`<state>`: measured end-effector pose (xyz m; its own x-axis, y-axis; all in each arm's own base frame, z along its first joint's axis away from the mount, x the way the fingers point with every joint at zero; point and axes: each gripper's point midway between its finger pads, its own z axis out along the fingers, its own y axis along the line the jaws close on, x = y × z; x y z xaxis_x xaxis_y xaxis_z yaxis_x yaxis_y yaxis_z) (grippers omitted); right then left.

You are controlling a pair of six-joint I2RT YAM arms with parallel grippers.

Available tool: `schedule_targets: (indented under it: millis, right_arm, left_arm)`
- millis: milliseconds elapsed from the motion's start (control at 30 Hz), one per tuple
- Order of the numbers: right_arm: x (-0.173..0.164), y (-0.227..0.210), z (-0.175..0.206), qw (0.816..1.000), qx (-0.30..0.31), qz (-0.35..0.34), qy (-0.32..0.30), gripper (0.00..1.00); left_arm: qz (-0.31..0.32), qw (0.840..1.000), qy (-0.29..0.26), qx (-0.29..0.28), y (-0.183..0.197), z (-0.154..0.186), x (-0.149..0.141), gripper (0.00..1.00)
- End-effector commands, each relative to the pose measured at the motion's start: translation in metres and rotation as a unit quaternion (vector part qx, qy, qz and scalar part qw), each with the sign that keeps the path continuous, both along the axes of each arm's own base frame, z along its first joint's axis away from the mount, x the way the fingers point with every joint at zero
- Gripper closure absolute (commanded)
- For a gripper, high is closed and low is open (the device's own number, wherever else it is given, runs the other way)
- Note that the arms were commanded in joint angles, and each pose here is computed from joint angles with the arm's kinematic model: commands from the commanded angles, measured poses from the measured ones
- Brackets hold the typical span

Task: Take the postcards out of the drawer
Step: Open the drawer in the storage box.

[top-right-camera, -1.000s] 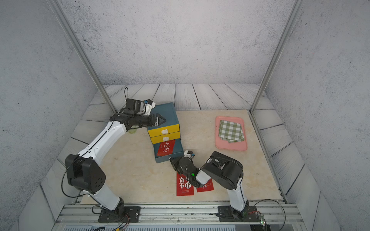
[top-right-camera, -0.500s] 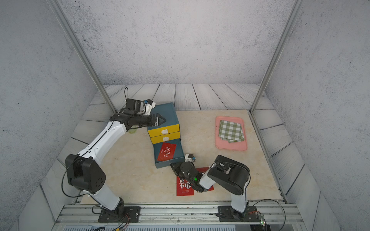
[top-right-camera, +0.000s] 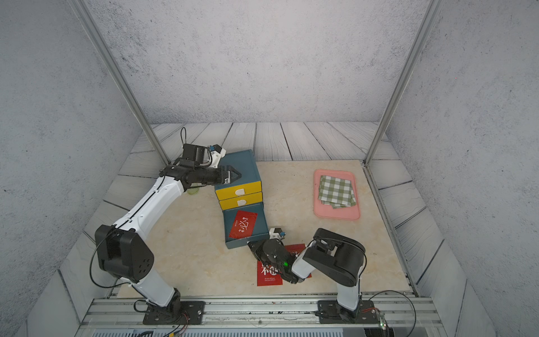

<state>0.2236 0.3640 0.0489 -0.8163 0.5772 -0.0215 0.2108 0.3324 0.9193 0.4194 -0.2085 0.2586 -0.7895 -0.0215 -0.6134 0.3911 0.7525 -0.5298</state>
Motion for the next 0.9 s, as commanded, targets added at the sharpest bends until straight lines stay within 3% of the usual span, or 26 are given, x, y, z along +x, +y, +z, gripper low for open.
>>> schedule_targets:
  millis: [0,700,867]
  right_arm:
    - [-0.002,-0.005,0.015,1.0,0.009,-0.005,-0.01,0.97]
    - [-0.015,-0.009,-0.002,1.0,0.002,-0.002,0.01,0.95]
    - [-0.014,-0.011,-0.002,1.0,0.002,-0.005,0.011,0.84]
  left_arm:
    - [0.006,0.998,0.052,0.02,0.008,-0.032,-0.006,0.22]
    - [0.009,0.998,0.054,0.019,0.009,-0.033,-0.008,0.22]
    - [0.01,0.998,0.053,0.019,0.01,-0.032,-0.008,0.22]
